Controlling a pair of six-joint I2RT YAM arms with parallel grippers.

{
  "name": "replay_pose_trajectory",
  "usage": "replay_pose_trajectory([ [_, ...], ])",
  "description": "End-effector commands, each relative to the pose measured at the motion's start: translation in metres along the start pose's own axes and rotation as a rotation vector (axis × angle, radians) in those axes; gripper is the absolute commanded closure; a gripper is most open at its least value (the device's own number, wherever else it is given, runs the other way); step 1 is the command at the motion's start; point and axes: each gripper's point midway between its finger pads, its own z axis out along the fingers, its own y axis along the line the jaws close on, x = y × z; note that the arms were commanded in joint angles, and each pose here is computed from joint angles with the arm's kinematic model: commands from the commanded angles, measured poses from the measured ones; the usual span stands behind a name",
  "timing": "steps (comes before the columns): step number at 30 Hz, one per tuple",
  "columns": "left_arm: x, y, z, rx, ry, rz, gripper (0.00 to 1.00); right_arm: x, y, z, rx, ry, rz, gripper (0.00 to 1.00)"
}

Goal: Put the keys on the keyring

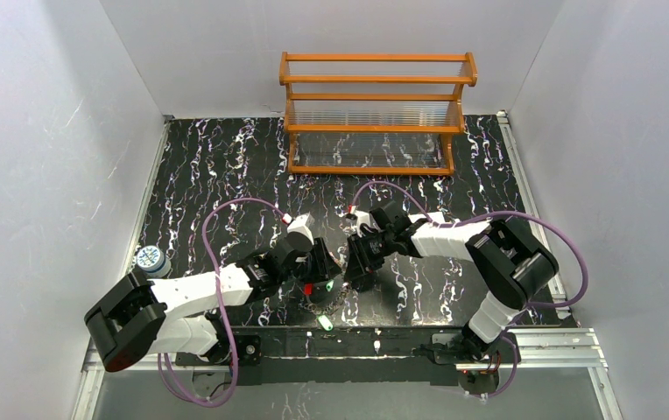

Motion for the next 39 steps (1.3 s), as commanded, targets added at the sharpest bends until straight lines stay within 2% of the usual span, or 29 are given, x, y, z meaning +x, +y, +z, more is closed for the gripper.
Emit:
replay_pose_trajectory([
  [1,-0.002,0.002,-0.004,-0.009,-0.017,0.015,0.62,-0.008,0.016,-0.004,-0.081,-0.028,-0.066,0.67],
  [5,0.0,0.005,-0.004,-0.015,-0.015,0.012,0.63,-0.012,0.028,-0.01,-0.119,-0.05,-0.095,0.67],
  [8,0.001,0.006,-0.004,-0.016,-0.013,0.011,0.63,-0.017,0.027,-0.013,-0.091,-0.074,-0.102,0.6],
  [11,0.0,0.006,-0.004,-0.015,-0.014,0.009,0.63,-0.019,0.022,-0.012,-0.069,-0.077,-0.096,0.6],
  [20,0.002,0.007,-0.004,-0.017,-0.011,0.008,0.63,-0.016,0.009,-0.002,-0.043,-0.03,-0.045,0.75],
  [25,0.002,0.007,-0.004,-0.019,-0.01,0.008,0.63,-0.014,0.011,0.0,-0.062,-0.016,-0.046,0.78],
  [29,0.001,0.007,-0.005,-0.02,-0.013,0.015,0.63,-0.016,0.014,-0.003,-0.063,-0.022,-0.048,0.92],
  [32,-0.001,0.007,-0.007,-0.017,-0.019,0.035,0.63,-0.023,0.021,-0.008,-0.069,-0.042,-0.063,0.98],
  [39,-0.016,-0.005,-0.019,0.031,-0.068,0.163,0.63,-0.037,0.04,-0.028,-0.063,-0.073,-0.081,0.99],
])
